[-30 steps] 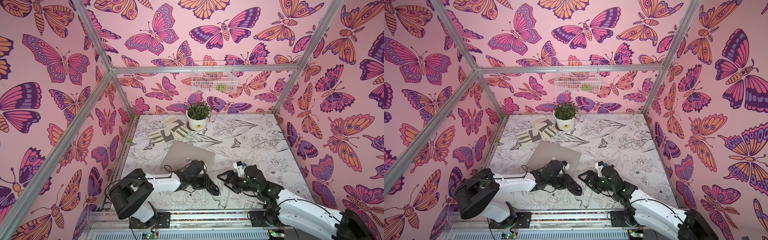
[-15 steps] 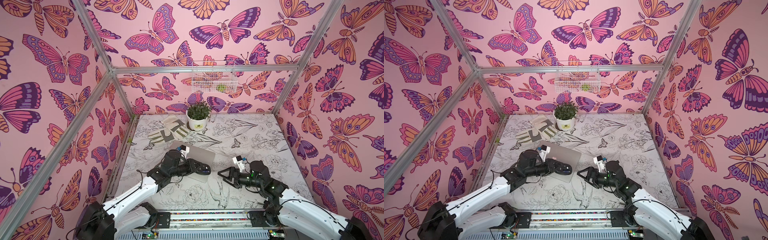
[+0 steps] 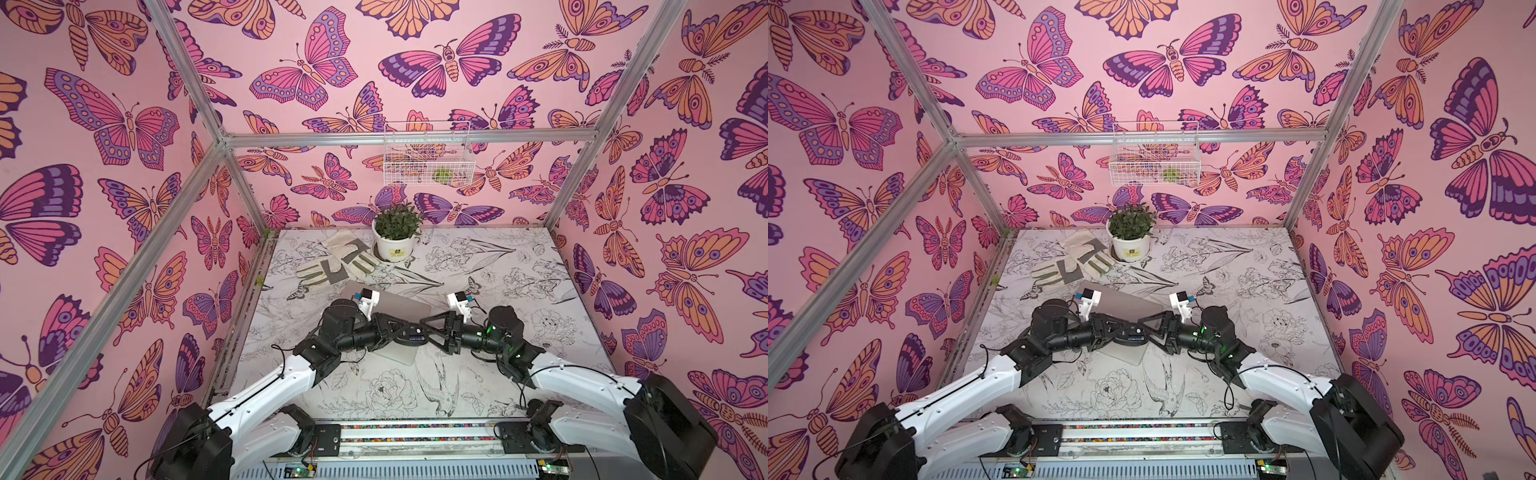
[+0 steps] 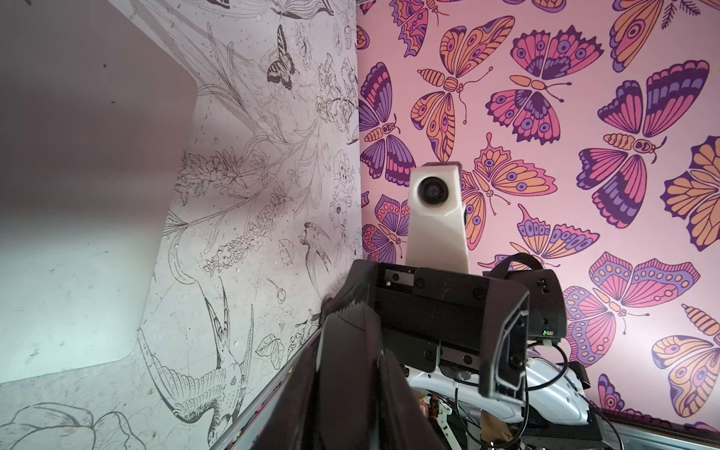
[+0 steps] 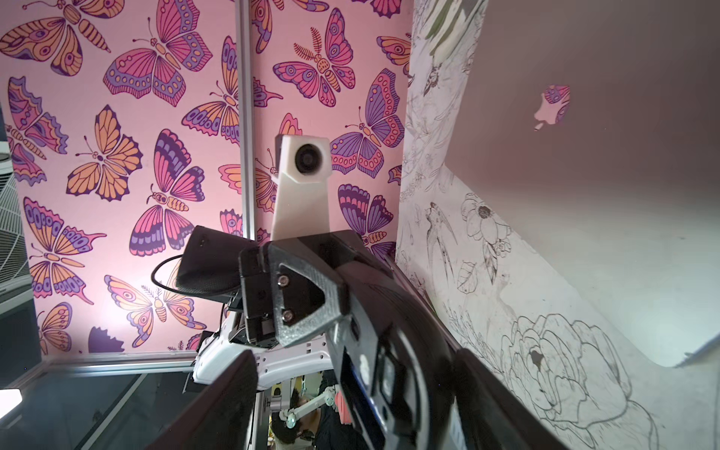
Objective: Insert the wireless mouse receiver into the laptop
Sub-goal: Adjust the mouse as needed.
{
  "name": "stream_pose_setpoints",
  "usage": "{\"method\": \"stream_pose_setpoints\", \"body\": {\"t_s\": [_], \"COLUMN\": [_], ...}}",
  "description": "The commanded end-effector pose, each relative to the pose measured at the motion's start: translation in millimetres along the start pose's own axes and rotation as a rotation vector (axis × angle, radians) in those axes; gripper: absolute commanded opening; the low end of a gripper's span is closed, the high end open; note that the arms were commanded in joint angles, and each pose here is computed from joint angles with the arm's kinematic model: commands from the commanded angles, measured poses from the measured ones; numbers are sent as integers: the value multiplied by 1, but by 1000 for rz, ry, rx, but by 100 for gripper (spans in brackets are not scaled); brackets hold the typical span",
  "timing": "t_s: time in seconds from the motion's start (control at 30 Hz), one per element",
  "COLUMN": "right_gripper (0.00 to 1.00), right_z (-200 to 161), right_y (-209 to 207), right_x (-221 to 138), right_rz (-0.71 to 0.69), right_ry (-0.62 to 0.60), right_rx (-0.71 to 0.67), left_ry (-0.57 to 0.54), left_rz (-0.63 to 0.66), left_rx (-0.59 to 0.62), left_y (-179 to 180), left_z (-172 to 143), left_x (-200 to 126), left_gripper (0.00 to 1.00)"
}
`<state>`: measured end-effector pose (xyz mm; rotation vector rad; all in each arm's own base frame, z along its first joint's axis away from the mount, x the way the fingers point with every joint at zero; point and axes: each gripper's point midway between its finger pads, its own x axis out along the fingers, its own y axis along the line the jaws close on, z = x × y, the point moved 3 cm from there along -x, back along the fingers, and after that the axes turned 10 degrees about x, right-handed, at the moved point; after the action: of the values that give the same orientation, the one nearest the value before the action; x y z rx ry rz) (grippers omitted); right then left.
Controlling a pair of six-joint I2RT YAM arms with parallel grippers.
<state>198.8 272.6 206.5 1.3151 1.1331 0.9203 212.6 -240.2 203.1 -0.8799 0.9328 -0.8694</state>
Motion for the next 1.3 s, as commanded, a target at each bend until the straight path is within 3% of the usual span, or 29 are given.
{"method": "stream_pose_setpoints", "body": {"t_s": [0.0, 0.17, 0.5, 0.53, 0.63, 0.7, 0.87, 1.27], "right_gripper": [75, 64, 25, 23, 19, 18, 16, 14], "right_z": [-11, -15, -12, -12, -11, -11, -11, -12], "right_y": [26, 25, 18, 18, 17, 17, 21, 18], "right_x": [10, 17, 16, 16, 17, 18, 18, 15], "right_rz": [89, 100, 71, 66, 58, 57, 56, 33], "right_ry": [60, 77, 44, 44, 40, 43, 50, 46], "right_rx": [-46, -40, -35, -34, -33, -36, -43, -45], "left_ry": [-22, -34, -26, -19, 23, 59, 133, 153], "left_rz": [-24, -15, -7, -11, -35, -44, -51, -90], "left_rx": [-4, -12, -26, -24, 0, 13, 56, 80], "left_y": [0, 3, 6, 6, 1, 0, 2, -7], "left_z": [3, 4, 3, 2, -1, -6, -19, -24], "left_x": [0, 1, 3, 3, 5, 6, 3, -5], "left_gripper": [0, 0, 0, 3, 40, 48, 50, 36]}}
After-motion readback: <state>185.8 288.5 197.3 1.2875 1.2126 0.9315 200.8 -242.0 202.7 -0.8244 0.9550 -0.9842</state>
